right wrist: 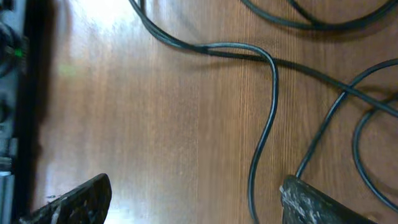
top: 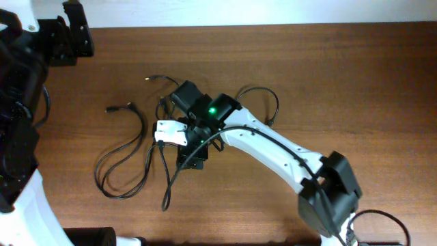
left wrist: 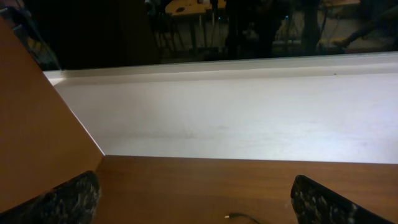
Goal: Untangle cables
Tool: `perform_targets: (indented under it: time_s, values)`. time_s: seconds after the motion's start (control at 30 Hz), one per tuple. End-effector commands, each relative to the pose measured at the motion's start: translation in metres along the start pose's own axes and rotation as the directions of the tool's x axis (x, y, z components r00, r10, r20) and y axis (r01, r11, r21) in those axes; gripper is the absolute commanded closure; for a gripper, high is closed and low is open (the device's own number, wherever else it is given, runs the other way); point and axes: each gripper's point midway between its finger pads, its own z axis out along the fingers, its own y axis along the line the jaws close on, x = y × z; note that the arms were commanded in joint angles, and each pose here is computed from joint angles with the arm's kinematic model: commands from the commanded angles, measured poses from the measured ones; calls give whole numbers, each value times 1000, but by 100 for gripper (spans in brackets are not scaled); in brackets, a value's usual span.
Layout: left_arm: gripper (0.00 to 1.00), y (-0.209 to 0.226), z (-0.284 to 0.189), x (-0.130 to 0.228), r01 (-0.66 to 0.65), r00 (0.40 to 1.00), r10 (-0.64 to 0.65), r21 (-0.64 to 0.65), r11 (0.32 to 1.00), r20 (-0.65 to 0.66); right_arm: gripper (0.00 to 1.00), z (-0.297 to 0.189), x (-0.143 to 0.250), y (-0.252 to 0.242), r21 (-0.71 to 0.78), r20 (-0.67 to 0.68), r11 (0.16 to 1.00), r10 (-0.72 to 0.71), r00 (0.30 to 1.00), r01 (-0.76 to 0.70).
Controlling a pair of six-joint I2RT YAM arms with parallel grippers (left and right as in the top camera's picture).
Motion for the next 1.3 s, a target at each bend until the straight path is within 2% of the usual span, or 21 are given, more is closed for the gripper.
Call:
perform_targets:
  time_s: [0.0,0.2,0.23,0.27,0.3,0.33,0.37,0.47,0.57,0.63,0.7,0.8,0.83,0.87,0.9,0.93,1.03,1.1,1.13,1.2,1.27]
  values:
    - [1,0,-5,-3,4,1000,-5,10,1000,14,14,38,17,-10,-30,-42,1000,4,999,-6]
    - [1,-1,-5,-1,3,1000,-3,14,1000,7,19,96,57,-12,-103,-145,990,82,986,-98]
    - [1,-1,-5,-1,3,1000,-3,14,1000,7,27,103,63,-11,-112,-161,987,94,982,-113]
    - [1,-1,-5,-1,3,1000,-3,14,1000,6,43,106,67,-11,-114,-171,985,111,979,-132]
    - [1,-1,-5,0,3,1000,-3,14,1000,4,85,107,68,-14,-99,-177,986,117,977,-136]
    - [2,-1,-5,0,3,1000,-3,14,1000,1,96,105,69,-20,-62,-193,984,150,970,-165]
    - [1,-1,-5,0,3,1000,-3,15,1000,1,96,99,69,-26,-25,-202,979,194,960,-202]
    - [1,-9,-3,1,2,1000,-2,58,998,-2,96,17,21,-31,18,-147,968,250,957,-251]
    - [1,-11,4,5,1,1000,0,66,998,-19,96,-148,-57,-32,173,120,928,313,942,-330]
    - [1,-12,4,6,0,1000,1,66,998,-26,96,-273,-71,-33,320,394,816,348,851,-482]
    - [1,-12,4,7,0,1000,2,67,998,-28,96,-392,-33,-30,425,632,611,328,702,-668]
    - [1,-12,4,8,0,1000,2,67,998,-31,96,-495,55,-27,466,778,321,296,555,-825]
    - [1,-12,4,8,0,1000,2,67,998,-31,96,-539,112,-31,468,830,123,279,483,-875]
    - [1,-12,4,8,0,999,2,68,998,-33,96,-573,165,-33,416,886,-63,254,388,-907]
    - [1,-12,4,9,0,999,2,68,998,-35,96,-597,195,-30,345,929,-175,204,309,-922]
    - [1,-16,4,8,1,999,2,90,996,-34,96,-627,226,-24,199,979,-276,103,177,-940]
    - [1,-28,4,8,3,999,2,157,988,-32,96,-601,173,-29,164,967,54,188,171,-985]
    - [1,-28,5,9,3,999,3,157,988,-35,96,-566,128,-38,198,937,164,257,235,-966]
    - [1,-28,4,9,3,999,3,157,988,-36,96,-527,68,-39,217,902,308,300,311,-926]
    - [1,-28,5,10,3,999,3,158,988,-38,96,-473,-15,-27,242,852,483,310,422,-842]
    - [1,-28,5,10,3,999,3,158,987,-38,96,-445,-53,-14,278,828,529,292,479,-802]
